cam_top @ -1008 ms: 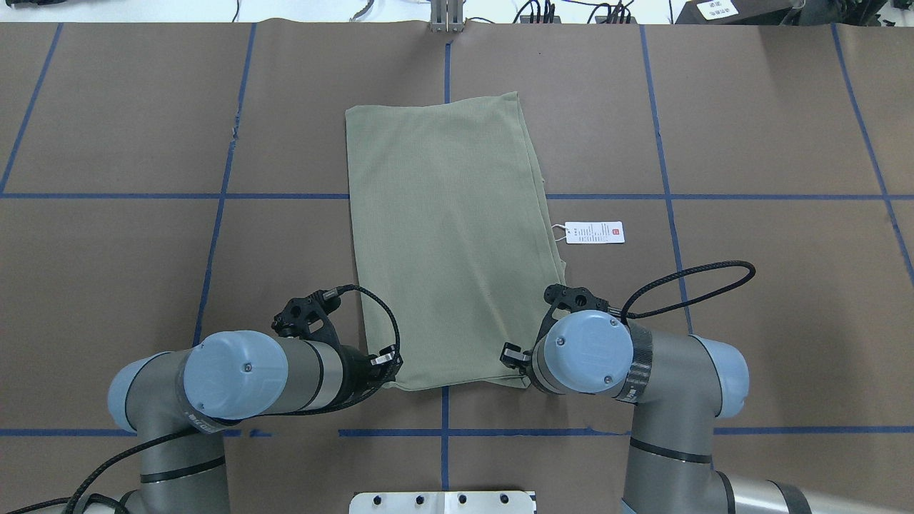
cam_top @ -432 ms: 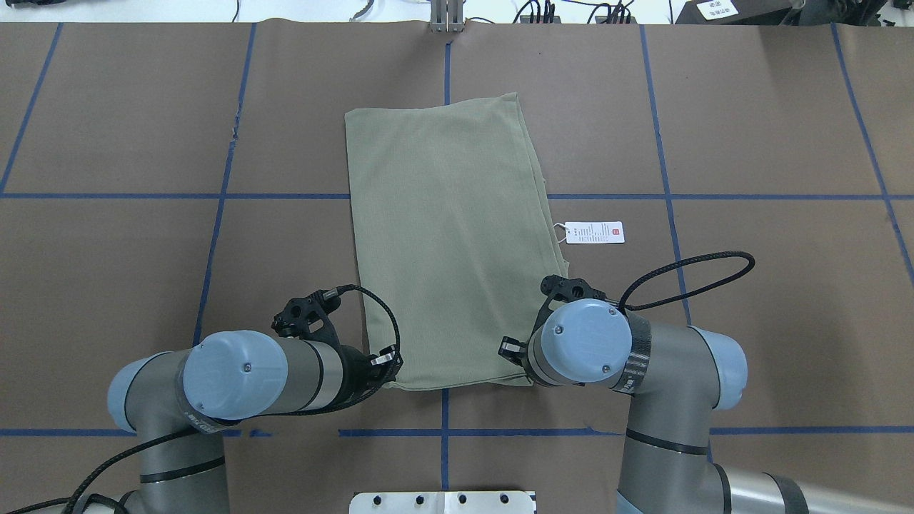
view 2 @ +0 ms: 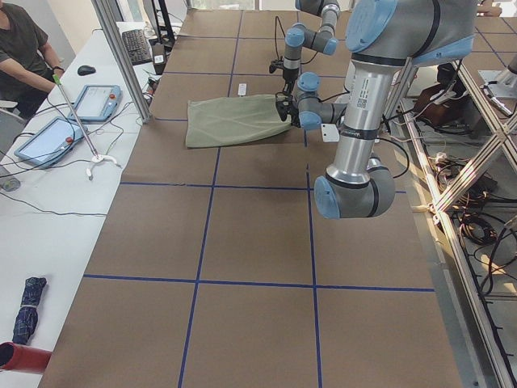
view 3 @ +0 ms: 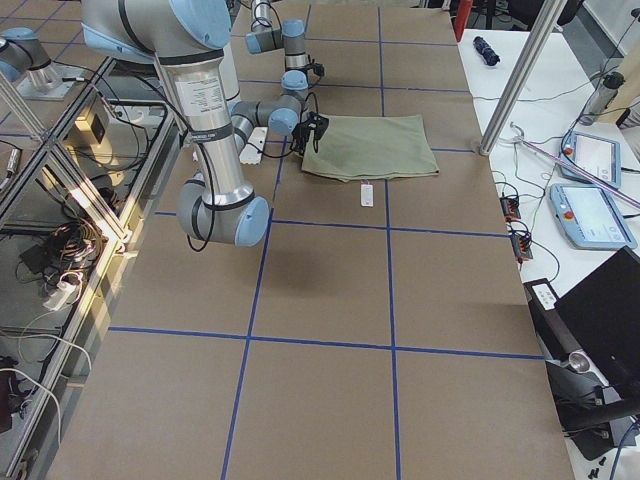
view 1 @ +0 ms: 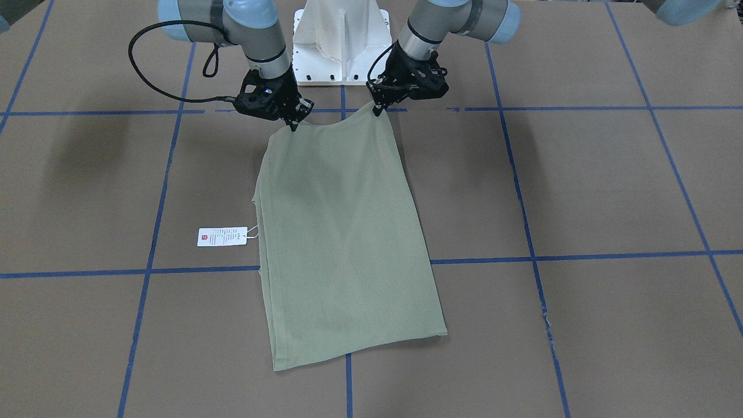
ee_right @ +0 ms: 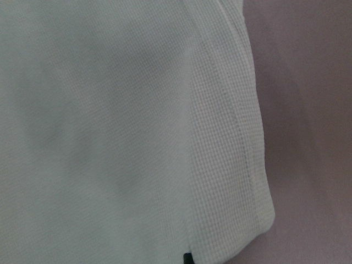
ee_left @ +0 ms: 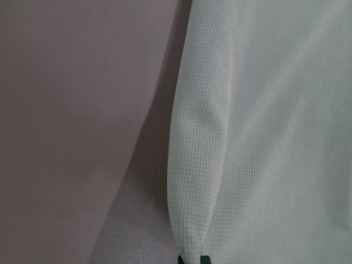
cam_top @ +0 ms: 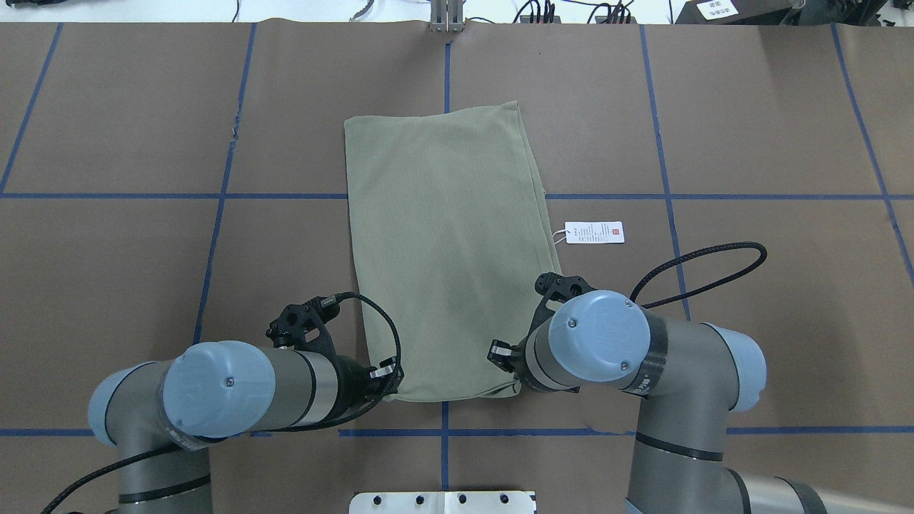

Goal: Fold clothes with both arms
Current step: 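Grasp the near edge of the shirt with both grippers and lift it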

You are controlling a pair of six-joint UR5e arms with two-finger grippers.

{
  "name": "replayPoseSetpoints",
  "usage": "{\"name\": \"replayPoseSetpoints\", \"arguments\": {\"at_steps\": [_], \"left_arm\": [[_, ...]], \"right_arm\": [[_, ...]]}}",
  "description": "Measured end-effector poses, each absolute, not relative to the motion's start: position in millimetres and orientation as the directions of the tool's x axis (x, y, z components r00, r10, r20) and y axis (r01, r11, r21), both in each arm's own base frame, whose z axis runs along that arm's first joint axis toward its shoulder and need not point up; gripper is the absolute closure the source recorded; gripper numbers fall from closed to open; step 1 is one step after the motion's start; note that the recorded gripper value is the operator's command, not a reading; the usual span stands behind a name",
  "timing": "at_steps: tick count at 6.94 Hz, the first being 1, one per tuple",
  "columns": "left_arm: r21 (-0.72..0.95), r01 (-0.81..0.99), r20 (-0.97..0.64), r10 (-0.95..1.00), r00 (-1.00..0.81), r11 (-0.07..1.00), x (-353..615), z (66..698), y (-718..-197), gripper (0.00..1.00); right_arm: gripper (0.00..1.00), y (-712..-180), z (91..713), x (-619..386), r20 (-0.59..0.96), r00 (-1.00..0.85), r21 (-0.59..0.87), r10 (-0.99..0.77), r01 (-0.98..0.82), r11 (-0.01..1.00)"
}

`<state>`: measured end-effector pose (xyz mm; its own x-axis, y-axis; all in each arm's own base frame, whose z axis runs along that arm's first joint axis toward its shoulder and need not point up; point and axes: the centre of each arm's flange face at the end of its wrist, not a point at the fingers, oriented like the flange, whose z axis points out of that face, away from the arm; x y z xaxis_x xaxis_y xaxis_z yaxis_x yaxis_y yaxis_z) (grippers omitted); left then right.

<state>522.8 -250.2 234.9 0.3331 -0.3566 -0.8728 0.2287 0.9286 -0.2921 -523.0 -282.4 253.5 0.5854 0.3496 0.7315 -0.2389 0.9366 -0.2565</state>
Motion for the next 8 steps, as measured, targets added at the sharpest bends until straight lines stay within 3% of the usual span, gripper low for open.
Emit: {"name": "replayPoseSetpoints", "arguments": {"at_steps": [4,6,8], "left_arm": [[-0.268,0.155,-0.858,-0.309,0.411,0.951,479.9,190.1,-194.3,1.0],[-0.251,0.166,-0.848,-0.299,0.439,0.954,467.4,190.8,-199.3,1.0],[-0.217,0.218,-0.86,-0.292,0.419,0.951,454.4,184.0,-236.1,1.0]], "right_arm": [[1.0,-244.0,206.5,-470.9,0.755,0.562,-0.354,0.338,-0.085,0.931],[1.0,-254.1,200.8,-465.9,0.761,0.548,-0.351,0.346,-0.101,0.931],[1.0,-299.5,195.0,-455.5,0.768,0.514,-0.336,0.383,-0.186,0.923]]}}
